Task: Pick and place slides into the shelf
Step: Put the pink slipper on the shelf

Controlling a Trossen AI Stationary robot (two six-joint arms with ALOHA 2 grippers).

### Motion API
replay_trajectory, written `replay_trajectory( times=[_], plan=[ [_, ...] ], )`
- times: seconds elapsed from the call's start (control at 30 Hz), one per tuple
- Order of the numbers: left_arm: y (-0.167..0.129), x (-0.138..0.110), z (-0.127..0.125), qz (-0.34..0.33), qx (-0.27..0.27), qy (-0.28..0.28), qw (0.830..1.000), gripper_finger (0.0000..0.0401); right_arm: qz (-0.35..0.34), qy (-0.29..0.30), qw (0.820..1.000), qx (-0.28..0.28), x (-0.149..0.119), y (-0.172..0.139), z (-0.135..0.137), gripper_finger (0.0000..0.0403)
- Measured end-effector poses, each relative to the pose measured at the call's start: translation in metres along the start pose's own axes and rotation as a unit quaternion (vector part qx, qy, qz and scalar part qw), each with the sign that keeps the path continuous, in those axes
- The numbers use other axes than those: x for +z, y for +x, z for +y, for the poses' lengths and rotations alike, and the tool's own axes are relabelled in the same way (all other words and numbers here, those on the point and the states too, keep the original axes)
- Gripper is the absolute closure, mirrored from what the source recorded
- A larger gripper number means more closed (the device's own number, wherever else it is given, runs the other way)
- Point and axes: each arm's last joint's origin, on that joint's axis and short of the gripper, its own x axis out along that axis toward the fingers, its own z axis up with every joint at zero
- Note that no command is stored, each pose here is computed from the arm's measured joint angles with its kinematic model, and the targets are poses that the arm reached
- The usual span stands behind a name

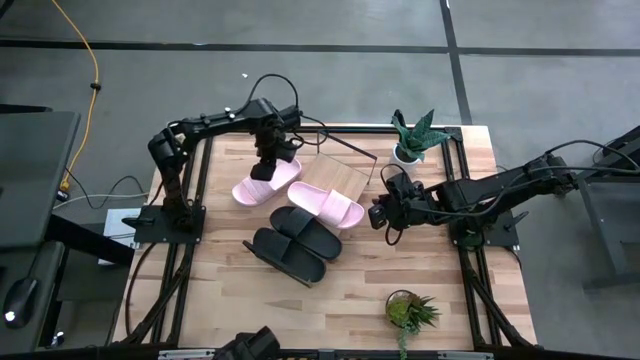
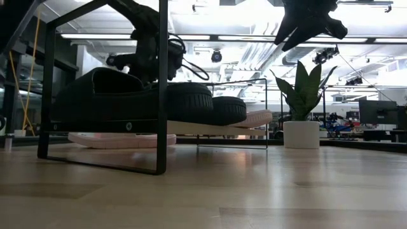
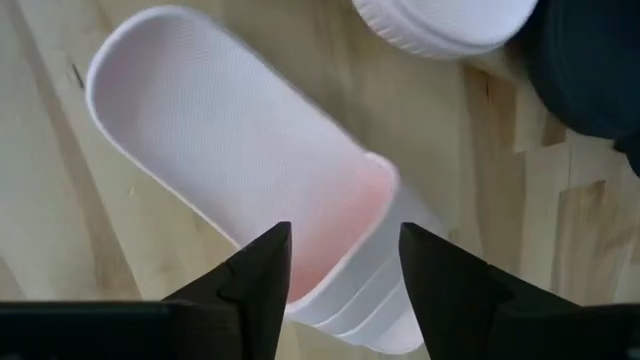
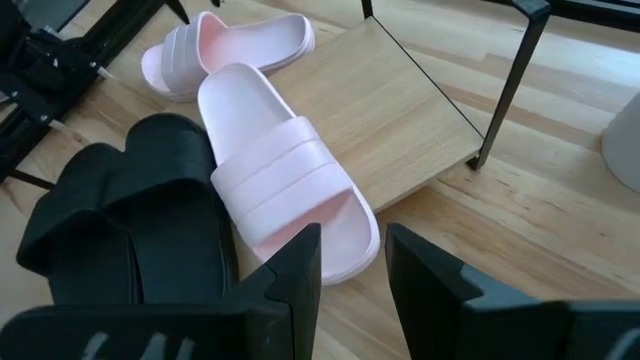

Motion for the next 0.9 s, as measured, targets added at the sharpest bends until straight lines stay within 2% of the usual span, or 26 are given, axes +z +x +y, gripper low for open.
replay_trajectory(
  times=[0.43,0.9],
  plan=[
    [0.016,0.002,0.005,0.019,-0.042,-0.009,0.999,0.0229,-0.01,0.003,1.0,0.002,0.001,0.0,0.001,0.0298],
    [0.017,0.005,0.011,0.011,-0.014,-0.072,0.997,0.0229,-0.015,-0.005,1.0,-0.001,0.001,0.0,0.001,0.0298]
  ],
)
